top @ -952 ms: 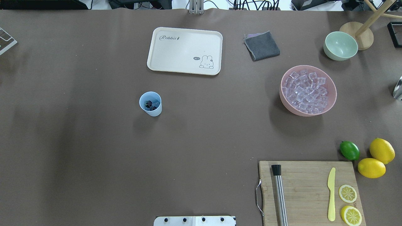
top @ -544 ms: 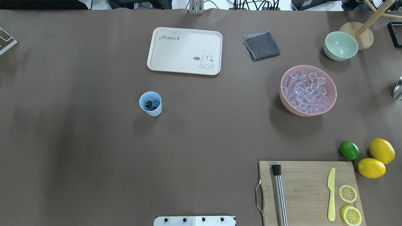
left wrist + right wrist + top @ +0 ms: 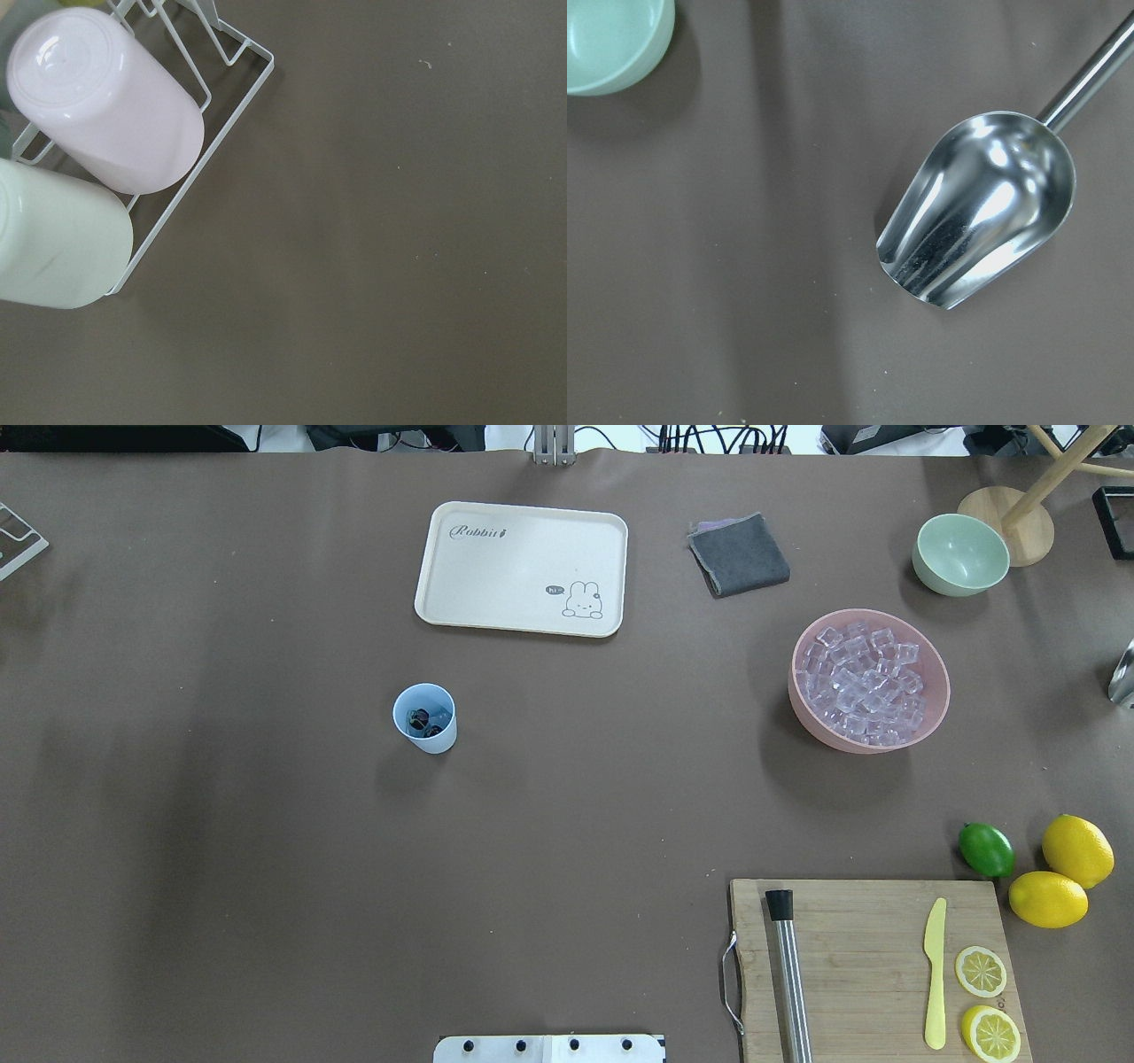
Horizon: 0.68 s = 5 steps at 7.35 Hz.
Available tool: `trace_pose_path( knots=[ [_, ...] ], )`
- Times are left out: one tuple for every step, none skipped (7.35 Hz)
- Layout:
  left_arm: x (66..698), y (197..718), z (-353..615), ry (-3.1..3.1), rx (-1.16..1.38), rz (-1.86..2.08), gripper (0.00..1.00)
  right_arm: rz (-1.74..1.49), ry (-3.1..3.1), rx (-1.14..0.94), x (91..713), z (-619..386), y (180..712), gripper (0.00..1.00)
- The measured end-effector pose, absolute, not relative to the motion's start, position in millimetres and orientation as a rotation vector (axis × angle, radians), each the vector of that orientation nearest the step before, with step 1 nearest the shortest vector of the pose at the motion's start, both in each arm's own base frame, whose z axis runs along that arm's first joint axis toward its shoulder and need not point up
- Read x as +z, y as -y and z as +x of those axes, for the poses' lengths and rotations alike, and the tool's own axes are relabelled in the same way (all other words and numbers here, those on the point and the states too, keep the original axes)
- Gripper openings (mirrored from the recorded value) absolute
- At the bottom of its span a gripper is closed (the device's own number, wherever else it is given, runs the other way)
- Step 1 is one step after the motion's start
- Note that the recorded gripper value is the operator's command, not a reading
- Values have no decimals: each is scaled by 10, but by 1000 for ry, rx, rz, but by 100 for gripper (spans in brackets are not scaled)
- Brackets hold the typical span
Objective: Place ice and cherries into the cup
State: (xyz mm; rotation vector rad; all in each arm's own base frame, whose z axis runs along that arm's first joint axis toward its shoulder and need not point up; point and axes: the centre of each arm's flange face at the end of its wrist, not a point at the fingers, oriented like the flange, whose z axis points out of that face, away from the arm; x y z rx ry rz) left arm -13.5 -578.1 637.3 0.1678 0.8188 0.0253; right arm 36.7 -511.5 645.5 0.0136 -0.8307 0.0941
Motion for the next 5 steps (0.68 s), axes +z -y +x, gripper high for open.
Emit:
trace_pose_path(
  knots=[
    [6401,5766,-140,-818,21,163,98,19,823,95,6475,379,5111,100],
    [6468,5747,-153,-816,12,148,98,19,815,98,6505,389,5091,100],
    [6566,5732,-166,-814,1,129,98,17,808,101,6531,400,5075,100],
    [6647,5721,-171,-812,-7,113,98,15,801,103,6553,408,5060,100],
    [6669,5728,-175,-810,-13,108,98,15,792,105,6564,417,5052,100]
  ],
)
